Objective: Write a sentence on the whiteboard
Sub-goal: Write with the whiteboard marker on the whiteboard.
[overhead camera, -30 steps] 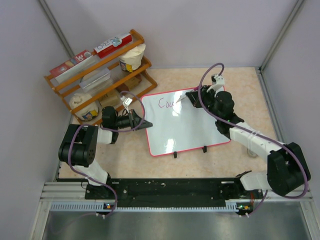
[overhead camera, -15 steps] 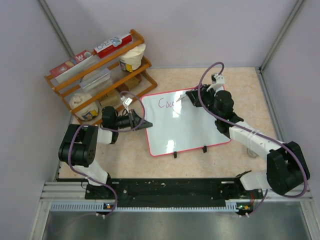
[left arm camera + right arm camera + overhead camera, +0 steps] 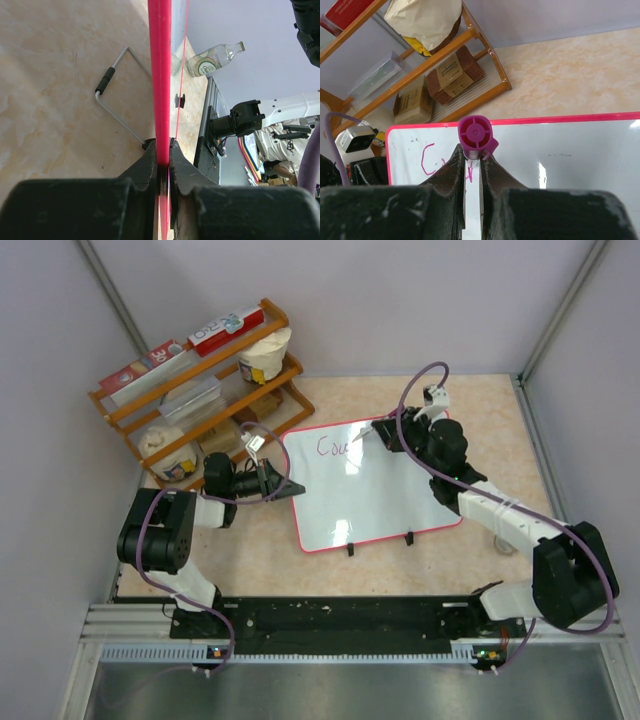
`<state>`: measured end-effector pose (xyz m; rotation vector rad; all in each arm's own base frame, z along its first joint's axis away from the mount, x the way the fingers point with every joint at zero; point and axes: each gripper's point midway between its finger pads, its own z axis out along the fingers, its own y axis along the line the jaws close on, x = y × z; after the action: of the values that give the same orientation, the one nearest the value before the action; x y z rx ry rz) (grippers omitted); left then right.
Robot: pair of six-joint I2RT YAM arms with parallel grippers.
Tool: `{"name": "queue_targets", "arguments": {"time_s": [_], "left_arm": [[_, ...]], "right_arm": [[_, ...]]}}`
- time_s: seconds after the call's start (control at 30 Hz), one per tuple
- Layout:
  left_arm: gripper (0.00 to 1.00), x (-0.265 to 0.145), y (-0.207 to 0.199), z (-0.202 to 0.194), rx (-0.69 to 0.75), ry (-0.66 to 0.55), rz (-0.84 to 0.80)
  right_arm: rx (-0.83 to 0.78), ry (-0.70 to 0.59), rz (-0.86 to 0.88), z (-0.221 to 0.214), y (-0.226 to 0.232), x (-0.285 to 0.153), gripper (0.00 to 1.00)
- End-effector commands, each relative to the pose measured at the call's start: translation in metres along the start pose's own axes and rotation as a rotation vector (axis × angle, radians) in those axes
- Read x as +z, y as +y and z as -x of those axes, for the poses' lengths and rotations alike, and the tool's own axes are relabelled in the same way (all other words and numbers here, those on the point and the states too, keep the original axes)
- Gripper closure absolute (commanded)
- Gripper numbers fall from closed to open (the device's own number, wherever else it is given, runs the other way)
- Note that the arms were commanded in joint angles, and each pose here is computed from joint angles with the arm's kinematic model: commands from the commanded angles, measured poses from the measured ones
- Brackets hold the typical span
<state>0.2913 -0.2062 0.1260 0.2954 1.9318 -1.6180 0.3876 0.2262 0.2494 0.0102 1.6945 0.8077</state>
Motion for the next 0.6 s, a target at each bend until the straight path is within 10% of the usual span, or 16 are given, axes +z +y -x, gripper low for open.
{"name": "queue_targets", "arguments": {"time_s": [0.0,0.57], "left_arm": [[1.00,0.0020,0.0021,0.0155,0.129,-0.042,0.015],[1.00,0.0020,0.0022,0.0154,0.129,-0.041,0.016]], "right_arm": [[-0.029,-0.052,-0.036,0.0184,-0.0085,0.0052,1.00],[-0.011,-0.036,-0.035,0.0098,-0.0124,-0.0037,1.00]]}}
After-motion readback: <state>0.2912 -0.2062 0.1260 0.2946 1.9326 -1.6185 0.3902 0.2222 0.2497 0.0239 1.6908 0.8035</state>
